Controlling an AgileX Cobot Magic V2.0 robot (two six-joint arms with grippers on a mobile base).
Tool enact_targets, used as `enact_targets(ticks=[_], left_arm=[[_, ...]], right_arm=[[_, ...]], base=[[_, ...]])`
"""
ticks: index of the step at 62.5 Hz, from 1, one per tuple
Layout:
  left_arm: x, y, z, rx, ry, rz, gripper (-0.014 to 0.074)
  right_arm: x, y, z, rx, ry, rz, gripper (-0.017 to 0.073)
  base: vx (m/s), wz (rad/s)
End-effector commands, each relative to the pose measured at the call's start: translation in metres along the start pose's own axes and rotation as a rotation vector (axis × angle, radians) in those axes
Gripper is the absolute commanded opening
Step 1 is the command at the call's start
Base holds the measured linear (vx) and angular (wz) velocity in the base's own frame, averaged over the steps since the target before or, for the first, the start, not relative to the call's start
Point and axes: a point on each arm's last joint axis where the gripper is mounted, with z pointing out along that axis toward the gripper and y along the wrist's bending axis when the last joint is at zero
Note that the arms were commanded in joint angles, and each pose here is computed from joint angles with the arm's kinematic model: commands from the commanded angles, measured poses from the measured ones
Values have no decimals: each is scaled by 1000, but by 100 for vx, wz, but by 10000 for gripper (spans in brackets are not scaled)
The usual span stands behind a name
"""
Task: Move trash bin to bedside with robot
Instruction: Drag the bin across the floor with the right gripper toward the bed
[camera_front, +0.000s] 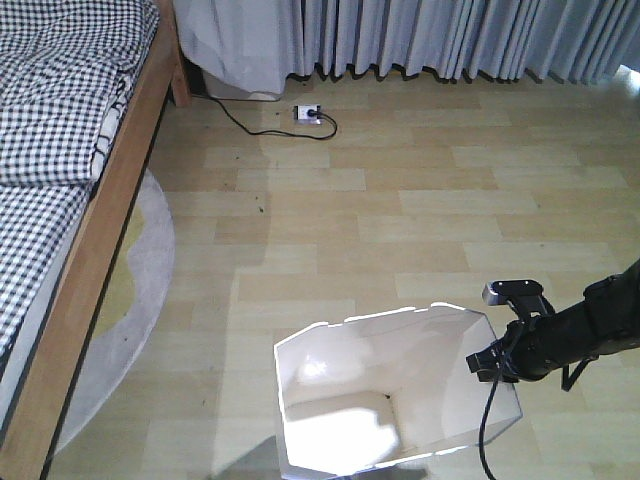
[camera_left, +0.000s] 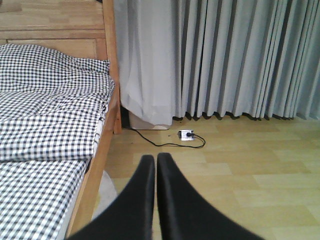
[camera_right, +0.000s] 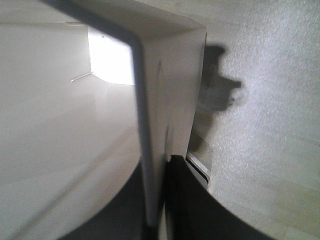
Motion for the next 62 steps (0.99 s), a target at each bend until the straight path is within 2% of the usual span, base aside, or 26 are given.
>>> enact_targets(ticks=[1,62], left_arm=[[-2,0,0,5,-74,-14,-6],[-2,0,0,5,-74,-14,-6]], right_arm=[[-17,19,-19,-165,-109,-3,-6],[-17,19,-19,-166,-109,-3,-6]], base=[[29,-4],[30,2]])
